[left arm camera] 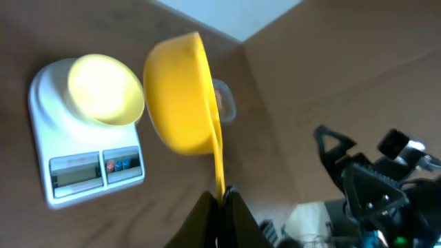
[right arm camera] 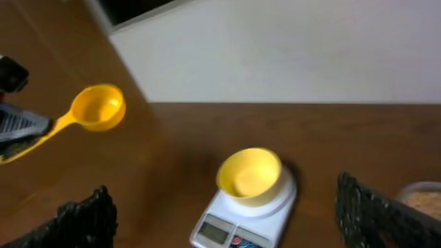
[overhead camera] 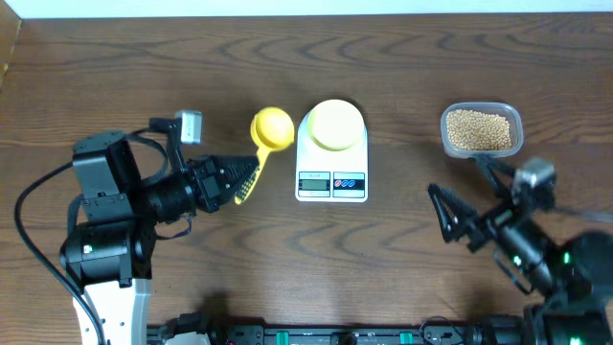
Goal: Scoop item into bowl and weigh 50g on scale
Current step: 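Lift the yellow scoop with the left gripper toward the scale, then bring the scoop above the scale and grasp its handle with the right gripper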
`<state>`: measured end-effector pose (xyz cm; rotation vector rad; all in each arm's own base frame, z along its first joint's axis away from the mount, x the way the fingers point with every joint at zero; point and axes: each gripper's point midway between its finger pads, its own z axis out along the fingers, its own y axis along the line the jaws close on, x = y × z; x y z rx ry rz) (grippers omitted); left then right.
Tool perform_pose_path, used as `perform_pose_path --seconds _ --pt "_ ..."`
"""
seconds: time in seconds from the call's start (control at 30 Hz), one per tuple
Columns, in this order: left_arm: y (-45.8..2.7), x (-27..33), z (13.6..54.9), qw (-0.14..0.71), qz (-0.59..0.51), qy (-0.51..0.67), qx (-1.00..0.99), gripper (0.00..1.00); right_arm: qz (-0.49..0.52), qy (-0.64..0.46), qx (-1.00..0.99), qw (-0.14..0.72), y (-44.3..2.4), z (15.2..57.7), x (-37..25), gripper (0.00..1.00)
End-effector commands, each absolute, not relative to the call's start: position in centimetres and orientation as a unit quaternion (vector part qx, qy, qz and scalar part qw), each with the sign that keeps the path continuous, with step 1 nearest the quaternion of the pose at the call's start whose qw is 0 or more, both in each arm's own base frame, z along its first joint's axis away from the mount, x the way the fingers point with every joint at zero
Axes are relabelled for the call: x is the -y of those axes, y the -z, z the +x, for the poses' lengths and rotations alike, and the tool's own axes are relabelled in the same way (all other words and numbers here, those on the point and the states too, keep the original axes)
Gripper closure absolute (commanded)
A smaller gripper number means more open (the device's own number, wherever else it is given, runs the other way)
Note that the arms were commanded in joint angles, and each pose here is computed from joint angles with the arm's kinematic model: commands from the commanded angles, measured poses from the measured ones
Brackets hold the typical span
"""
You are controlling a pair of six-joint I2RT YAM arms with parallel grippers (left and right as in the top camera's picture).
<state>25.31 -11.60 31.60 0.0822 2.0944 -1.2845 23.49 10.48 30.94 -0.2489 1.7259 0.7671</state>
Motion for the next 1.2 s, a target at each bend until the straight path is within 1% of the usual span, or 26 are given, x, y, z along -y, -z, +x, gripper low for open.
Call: perform_pose_path --seconds 0.0,0.07,0.13,0.2,0.27,0.3,0.33,0.43,0.57,0.7,0.83,0.93,1.03,1.17 --pt "-32.3 11.2 26.4 0.330 -0.026 0.503 -0.798 0.93 -0.102 -0.396 -0.739 0.535 -31.8 23.6 -11.9 0.01" --pt "-32.3 10.0 27.9 0.345 -0.082 0.484 -0.800 0.93 -0.082 -0.427 -0.741 0.512 -31.8 24.1 -12.2 0.01" --pt "-32.4 8.9 29.1 0.356 -0.133 0.471 -0.796 0.93 -0.039 -0.467 -0.745 0.474 -31.5 24.5 -12.5 0.01" --pt "-32.8 8.3 29.8 0.365 -0.161 0.470 -0.787 0.93 0.016 -0.509 -0.749 0.425 -31.2 24.6 -12.8 0.01" --pt "-33.6 8.4 30.2 0.374 -0.164 0.478 -0.778 0.93 0.065 -0.545 -0.748 0.373 -30.9 24.6 -13.1 0.01" --pt "-34.1 8.7 30.3 0.377 -0.163 0.485 -0.772 0.93 0.083 -0.555 -0.746 0.357 -30.9 24.7 -13.2 0.07" --pt "-34.5 9.1 30.4 0.377 -0.165 0.491 -0.768 0.93 0.094 -0.563 -0.744 0.347 -30.9 24.9 -13.3 0.09" --pt "-35.0 10.2 30.8 0.376 -0.180 0.498 -0.761 0.93 0.086 -0.584 -0.736 0.333 -31.6 24.8 -14.2 0.11" --pt "-35.1 12.1 30.9 0.376 -0.187 0.497 -0.760 0.93 0.077 -0.621 -0.718 0.304 -33.1 24.2 -16.4 0.11" --pt "-36.1 14.6 30.6 0.367 -0.189 0.520 -0.747 0.93 0.108 -0.646 -0.706 0.269 -33.7 23.7 -18.2 0.20" --pt "-37.9 16.6 30.5 0.384 -0.182 0.542 -0.725 0.93 0.120 -0.658 -0.697 0.260 -34.3 23.3 -19.9 0.21" --pt "-38.3 17.6 30.6 0.395 -0.183 0.543 -0.718 0.93 0.118 -0.667 -0.681 0.277 -35.4 23.1 -20.9 0.25" --pt "-37.8 19.1 30.4 0.376 -0.193 0.549 -0.721 0.93 0.122 -0.675 -0.665 0.296 -36.5 23.0 -21.5 0.27" --pt "-37.2 21.5 29.9 0.347 -0.183 0.563 -0.727 0.93 0.129 -0.676 -0.661 0.300 -36.6 22.9 -22.4 0.30"
